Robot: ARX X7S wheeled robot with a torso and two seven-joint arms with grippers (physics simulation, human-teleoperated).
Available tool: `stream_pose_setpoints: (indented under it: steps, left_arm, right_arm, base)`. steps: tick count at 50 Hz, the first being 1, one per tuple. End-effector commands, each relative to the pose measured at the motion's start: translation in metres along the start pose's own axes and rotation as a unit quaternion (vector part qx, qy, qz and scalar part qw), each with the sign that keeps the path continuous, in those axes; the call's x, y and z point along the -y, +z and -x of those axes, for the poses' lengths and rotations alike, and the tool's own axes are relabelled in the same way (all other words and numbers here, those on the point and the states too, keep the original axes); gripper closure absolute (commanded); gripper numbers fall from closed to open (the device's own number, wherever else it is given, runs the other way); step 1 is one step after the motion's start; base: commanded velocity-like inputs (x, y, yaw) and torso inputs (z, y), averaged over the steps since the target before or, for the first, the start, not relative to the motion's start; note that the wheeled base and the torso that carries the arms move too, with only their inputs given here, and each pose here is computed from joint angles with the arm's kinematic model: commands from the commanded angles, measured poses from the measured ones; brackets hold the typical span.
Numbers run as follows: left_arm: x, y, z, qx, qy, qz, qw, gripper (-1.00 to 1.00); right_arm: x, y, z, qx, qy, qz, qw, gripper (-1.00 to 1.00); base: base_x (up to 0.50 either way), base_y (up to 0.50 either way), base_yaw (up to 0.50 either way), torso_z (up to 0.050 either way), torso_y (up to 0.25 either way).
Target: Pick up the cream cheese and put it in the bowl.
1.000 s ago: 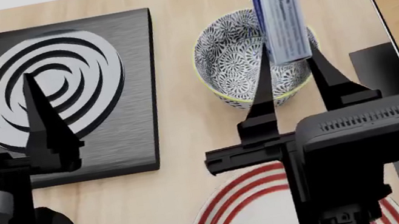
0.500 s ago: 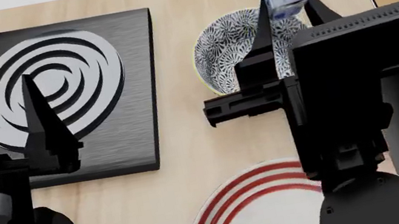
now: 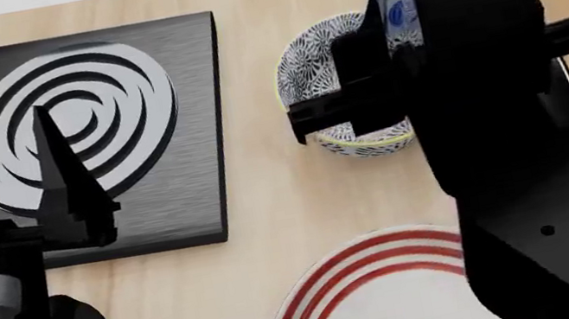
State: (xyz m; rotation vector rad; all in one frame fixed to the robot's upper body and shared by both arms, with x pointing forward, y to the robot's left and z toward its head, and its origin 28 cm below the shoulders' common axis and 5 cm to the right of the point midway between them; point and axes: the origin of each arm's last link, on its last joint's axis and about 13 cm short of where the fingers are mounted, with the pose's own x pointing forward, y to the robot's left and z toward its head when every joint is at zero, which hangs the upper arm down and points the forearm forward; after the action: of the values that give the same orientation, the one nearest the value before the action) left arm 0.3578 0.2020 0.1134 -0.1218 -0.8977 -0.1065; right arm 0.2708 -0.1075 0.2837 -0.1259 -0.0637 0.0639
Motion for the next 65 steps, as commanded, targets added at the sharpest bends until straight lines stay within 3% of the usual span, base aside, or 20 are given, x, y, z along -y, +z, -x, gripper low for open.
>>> stream_pose_setpoints:
  steps: [1, 19, 27, 47, 65]
  left_arm:
    - [0.000, 0.000, 0.000, 0.000, 0.001, -0.004, 1.000, -1.00]
    - [0.001, -0.001, -0.001, -0.005, 0.003, -0.008, 1.000, -1.00]
    - [0.001, -0.001, 0.000, -0.004, 0.004, -0.010, 1.000, -1.00]
    - [0.002, -0.001, 0.000, -0.005, -0.001, -0.014, 1.000, -1.00]
    - [0.003, -0.001, 0.000, -0.006, 0.001, -0.023, 1.000, -1.00]
  right_arm:
    - [0.009, 0.029, 0.003, -0.079, 0.014, -0.010, 0.997, 1.00]
    - [0.020, 0.063, -0.017, -0.149, 0.012, -0.065, 0.987, 1.00]
    - [0.020, 0.065, -0.024, -0.211, 0.019, -0.047, 0.976, 1.00]
    - [0.027, 0.093, -0.058, -0.274, 0.018, -0.039, 0.961, 1.00]
    - [0.027, 0.080, -0.086, -0.324, 0.013, -0.029, 0.946, 1.00]
  base:
    - [0.00, 0.00, 0.00, 0.000, 0.000]
    - [0.00, 0.00, 0.00, 0.000, 0.001]
    - [0.00, 0.00, 0.00, 0.000, 0.000]
    - [0.00, 0.00, 0.00, 0.000, 0.001]
    - [0.00, 0.00, 0.00, 0.001, 0.000]
